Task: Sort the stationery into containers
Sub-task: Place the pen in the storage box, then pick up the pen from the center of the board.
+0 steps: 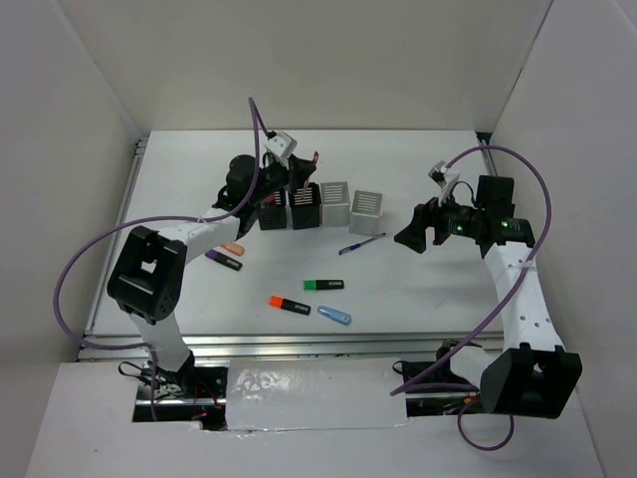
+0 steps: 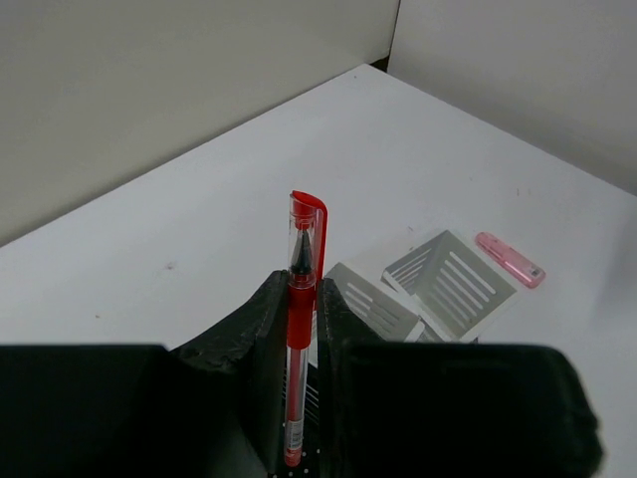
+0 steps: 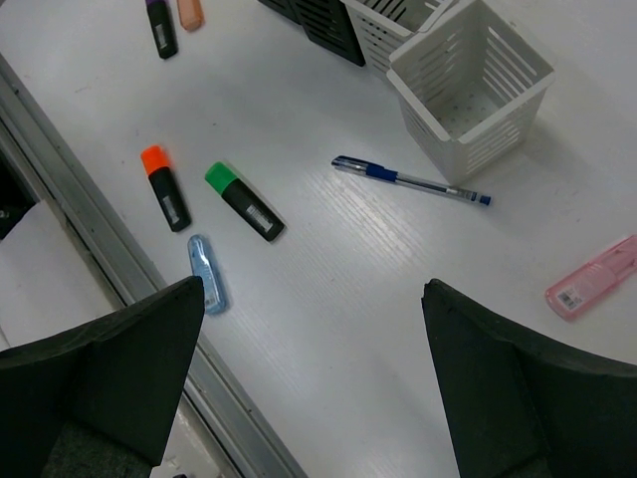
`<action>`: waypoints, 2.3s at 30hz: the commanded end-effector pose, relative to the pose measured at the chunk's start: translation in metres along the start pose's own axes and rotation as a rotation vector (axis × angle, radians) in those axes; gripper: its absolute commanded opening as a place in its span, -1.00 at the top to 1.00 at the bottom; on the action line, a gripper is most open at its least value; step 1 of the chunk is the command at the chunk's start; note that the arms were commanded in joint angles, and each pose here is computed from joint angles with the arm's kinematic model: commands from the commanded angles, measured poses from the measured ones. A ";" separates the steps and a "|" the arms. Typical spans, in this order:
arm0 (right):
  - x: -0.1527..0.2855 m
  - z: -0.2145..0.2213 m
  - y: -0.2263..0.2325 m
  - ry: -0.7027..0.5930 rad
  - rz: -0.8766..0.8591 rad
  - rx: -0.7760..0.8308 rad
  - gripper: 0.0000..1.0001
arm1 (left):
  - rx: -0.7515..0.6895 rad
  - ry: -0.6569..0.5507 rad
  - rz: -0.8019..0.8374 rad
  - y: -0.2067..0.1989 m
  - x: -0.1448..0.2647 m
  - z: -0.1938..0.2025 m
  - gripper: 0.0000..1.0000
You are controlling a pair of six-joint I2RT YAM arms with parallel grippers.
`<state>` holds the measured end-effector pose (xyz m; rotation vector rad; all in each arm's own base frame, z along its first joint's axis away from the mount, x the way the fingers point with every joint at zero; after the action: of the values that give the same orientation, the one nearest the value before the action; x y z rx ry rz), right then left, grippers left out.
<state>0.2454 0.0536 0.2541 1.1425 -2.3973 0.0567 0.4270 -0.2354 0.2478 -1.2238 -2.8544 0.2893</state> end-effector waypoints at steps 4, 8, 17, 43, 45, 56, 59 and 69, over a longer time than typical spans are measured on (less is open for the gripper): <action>-0.004 -0.009 -0.005 0.009 0.013 0.068 -0.93 | 0.015 -0.065 -0.031 0.010 -0.007 -0.002 0.73; -0.006 -0.015 -0.009 0.021 0.017 0.110 -0.93 | 0.036 -0.053 -0.051 0.013 -0.006 0.006 0.59; -0.010 -0.027 -0.014 0.023 0.021 0.163 -0.94 | 0.015 -0.032 -0.092 0.016 0.000 0.008 -0.12; -0.176 0.011 0.003 0.689 -0.416 0.879 -0.18 | 0.371 0.114 -0.044 0.067 0.171 -0.139 -0.94; -0.190 0.006 0.000 0.696 -0.396 0.908 -0.21 | 0.364 0.119 -0.053 0.062 0.179 -0.134 -0.94; -0.220 0.034 -0.001 0.839 -0.411 1.103 -0.23 | 0.438 0.141 -0.067 0.053 0.190 -0.109 -0.94; -0.222 0.041 0.003 0.854 -0.438 1.111 -0.23 | 0.439 0.138 -0.063 0.053 0.188 -0.111 -0.94; -0.240 0.058 -0.003 0.921 -0.444 1.159 -0.25 | 0.440 0.139 -0.067 0.048 0.187 -0.111 -0.95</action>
<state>0.3413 0.2059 0.1025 1.5702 -1.1400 1.5143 0.3494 -0.0462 0.3213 -0.9533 -2.4719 0.7775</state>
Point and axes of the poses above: each gripper's point midway between its finger pads, its own x axis back along the fingers, its own y axis along the line the jaws close on, z = x × y, the point moved 6 cm from there along x, back along the fingers, and after that the axes turned 7 degrees about x, right-handed, at the moved point
